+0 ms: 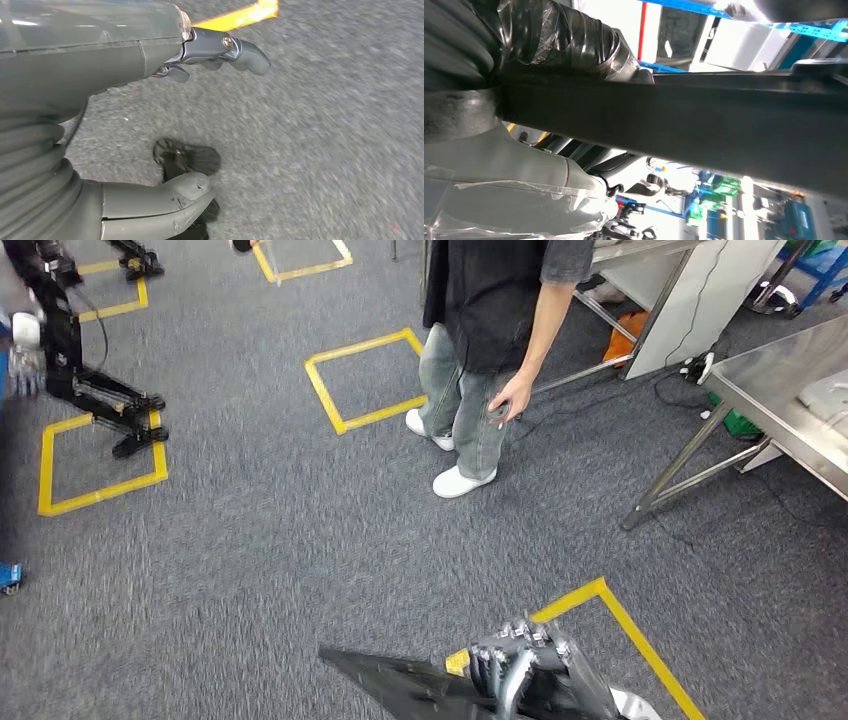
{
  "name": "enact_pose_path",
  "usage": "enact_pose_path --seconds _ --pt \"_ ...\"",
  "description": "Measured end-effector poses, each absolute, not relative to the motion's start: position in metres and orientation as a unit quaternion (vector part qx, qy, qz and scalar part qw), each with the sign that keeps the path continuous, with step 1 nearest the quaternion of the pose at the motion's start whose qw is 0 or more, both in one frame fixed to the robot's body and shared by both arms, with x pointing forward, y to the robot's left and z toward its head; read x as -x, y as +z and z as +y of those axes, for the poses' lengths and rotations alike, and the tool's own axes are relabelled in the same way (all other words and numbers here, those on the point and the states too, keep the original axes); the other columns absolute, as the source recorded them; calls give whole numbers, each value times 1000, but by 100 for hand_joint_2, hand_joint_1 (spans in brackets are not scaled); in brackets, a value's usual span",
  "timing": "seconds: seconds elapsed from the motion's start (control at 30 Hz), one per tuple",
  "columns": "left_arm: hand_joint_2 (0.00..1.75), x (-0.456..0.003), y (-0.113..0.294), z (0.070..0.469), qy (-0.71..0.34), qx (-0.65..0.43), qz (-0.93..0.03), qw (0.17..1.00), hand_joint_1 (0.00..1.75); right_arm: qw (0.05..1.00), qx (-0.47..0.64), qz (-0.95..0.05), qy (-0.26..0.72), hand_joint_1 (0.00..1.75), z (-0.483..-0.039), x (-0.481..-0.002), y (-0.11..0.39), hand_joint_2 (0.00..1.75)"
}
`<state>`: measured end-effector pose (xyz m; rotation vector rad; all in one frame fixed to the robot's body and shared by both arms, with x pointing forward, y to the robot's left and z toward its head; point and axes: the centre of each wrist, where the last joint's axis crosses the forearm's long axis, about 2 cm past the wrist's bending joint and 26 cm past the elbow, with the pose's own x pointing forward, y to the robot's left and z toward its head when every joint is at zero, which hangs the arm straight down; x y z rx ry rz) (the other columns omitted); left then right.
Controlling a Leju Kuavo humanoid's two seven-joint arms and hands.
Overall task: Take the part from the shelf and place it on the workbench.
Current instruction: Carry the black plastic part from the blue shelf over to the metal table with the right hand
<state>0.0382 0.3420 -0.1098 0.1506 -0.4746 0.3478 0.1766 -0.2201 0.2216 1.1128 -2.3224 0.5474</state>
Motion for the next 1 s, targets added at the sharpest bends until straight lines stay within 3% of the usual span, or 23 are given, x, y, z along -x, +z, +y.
enact_pose_path --seconds 1.0 --pt "175 -41 -110 330 178 -71 -220 957 0 263 -449 -832 191 171 -227 -178 219 175"
